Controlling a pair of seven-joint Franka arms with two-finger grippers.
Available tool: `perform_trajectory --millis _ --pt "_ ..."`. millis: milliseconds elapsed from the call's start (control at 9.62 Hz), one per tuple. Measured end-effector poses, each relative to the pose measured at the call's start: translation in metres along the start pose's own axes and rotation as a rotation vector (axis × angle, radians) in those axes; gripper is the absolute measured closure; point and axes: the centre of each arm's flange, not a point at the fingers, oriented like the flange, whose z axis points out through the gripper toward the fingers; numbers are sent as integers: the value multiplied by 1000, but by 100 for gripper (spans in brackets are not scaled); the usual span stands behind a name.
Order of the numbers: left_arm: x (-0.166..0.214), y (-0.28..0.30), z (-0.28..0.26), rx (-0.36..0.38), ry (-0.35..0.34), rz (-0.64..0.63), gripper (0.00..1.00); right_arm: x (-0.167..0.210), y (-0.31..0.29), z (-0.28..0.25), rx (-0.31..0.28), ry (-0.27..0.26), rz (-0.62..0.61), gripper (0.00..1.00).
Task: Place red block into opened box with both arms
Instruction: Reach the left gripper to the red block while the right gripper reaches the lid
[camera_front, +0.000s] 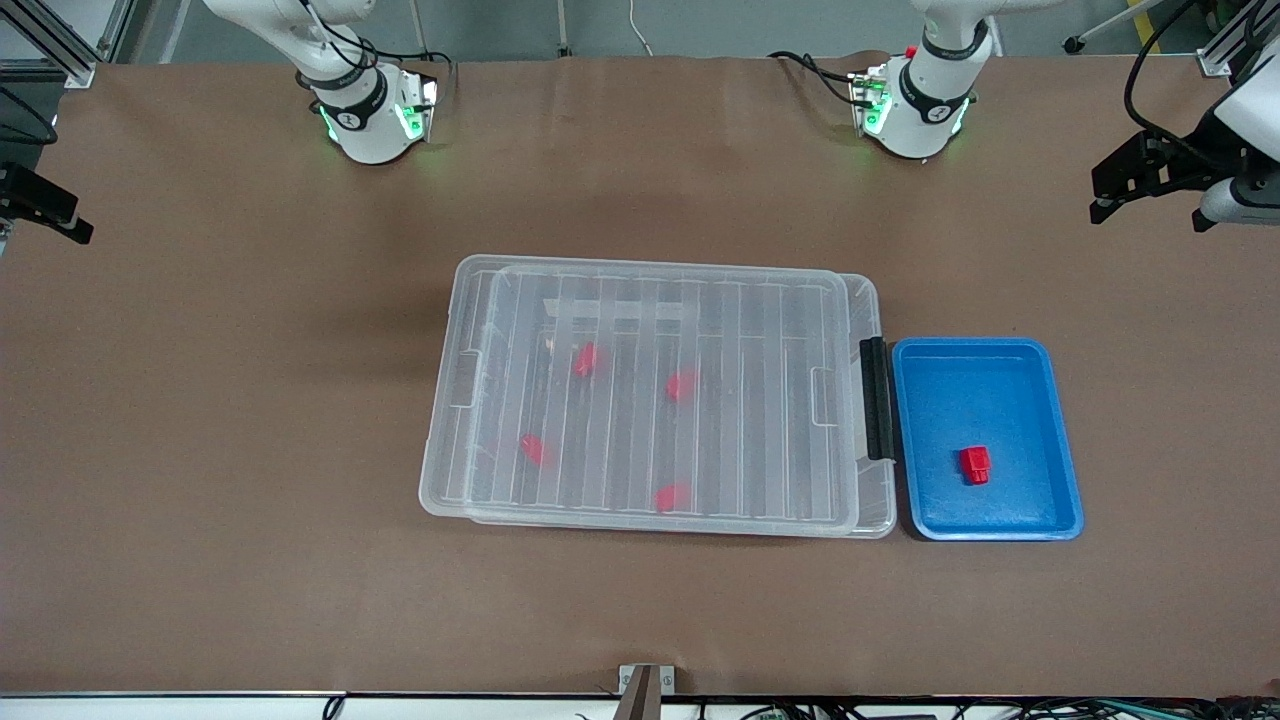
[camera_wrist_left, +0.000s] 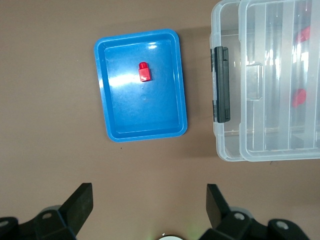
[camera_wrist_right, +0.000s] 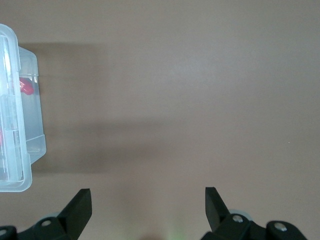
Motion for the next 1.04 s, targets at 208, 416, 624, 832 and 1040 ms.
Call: perform_trajectory --millis 208,416,624,832,1040 --pt "2 -2 4 1 -7 -3 0 0 0 0 0 0 0 0" --pt "21 -16 30 -6 -34 -24 0 0 0 0 0 -1 0 0" --pt "62 -49 87 -22 -15 -68 0 0 -1 0 0 -1 -2 0" --pt "100 -68 169 30 -5 -64 0 2 -29 2 0 -4 -59 0" --pt "119 -71 244 68 -5 -76 0 11 -113 21 -9 -11 -190 0"
